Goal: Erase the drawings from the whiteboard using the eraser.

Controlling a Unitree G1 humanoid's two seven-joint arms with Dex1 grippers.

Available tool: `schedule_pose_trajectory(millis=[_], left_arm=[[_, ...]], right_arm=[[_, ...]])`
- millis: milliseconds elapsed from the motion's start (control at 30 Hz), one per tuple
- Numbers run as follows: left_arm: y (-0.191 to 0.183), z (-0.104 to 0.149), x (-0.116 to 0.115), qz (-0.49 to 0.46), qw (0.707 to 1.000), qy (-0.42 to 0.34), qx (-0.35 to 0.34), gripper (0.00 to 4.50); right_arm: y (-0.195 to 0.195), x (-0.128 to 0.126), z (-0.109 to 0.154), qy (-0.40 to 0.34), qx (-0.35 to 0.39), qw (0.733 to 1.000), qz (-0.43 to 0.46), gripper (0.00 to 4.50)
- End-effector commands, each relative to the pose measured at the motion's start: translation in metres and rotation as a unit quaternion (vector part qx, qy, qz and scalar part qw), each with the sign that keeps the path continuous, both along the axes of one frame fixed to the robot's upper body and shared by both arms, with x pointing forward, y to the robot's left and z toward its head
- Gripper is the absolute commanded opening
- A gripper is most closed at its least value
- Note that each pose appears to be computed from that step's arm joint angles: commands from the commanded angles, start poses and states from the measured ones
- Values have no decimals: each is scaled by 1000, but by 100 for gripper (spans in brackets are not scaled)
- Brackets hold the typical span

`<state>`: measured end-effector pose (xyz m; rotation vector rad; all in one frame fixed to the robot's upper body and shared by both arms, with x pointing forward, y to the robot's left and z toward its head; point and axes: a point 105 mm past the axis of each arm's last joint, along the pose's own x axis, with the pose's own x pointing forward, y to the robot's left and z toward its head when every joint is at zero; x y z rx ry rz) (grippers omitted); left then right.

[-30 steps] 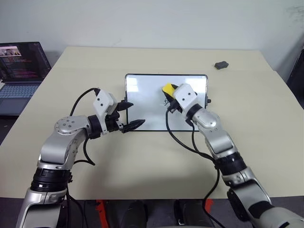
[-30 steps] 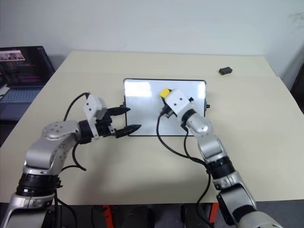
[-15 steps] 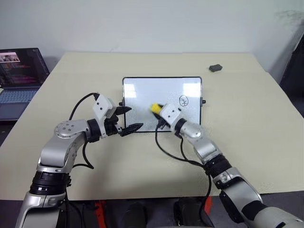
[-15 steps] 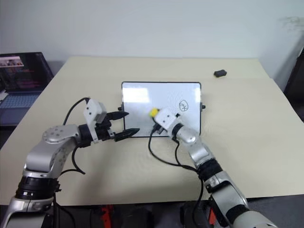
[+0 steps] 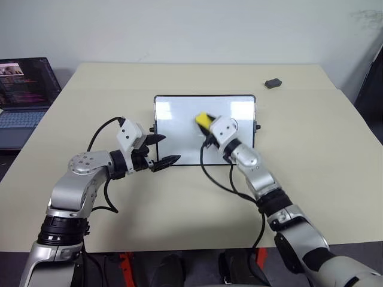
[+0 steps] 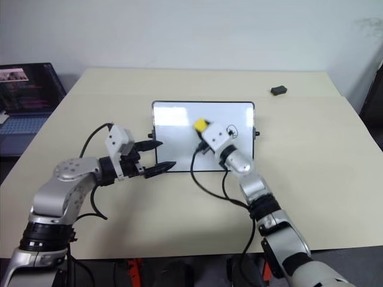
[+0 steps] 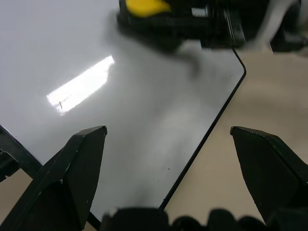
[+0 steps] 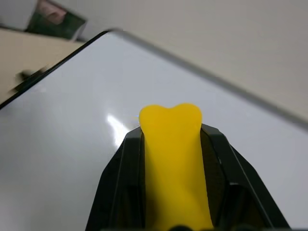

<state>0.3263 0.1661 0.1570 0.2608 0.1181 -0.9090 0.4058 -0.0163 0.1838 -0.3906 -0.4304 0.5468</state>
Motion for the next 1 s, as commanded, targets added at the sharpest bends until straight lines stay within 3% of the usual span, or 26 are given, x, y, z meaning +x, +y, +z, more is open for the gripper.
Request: schedule_pose_trajectory(millis=[33,300,433,567,733,1000], left_arm=[[-1,10,-2,-4,1000,-22,1,450],[-1,10,-4,-4,1000,-20,0,450],[-1,10,-4,-4,1000,-19,-1,450],[-2,9,-4,-4,1000,-18,-1,450],[-3,9,-4,-4,1000,-18,-3,450],[-9,10,-8,-7,1000,-20,-15,450]], right_arm=[[-7,8,-1,6,9,1000,-27,116],[25,-12,-56,99,-57,992,61,116],[33,-23,-68,113,-74,987,91,116],[37,-25,-58,101,-69,988,95,116],[28,-24,-28,75,-29,993,89,116],[-10,-56,-9,114,-12,987,108,116]])
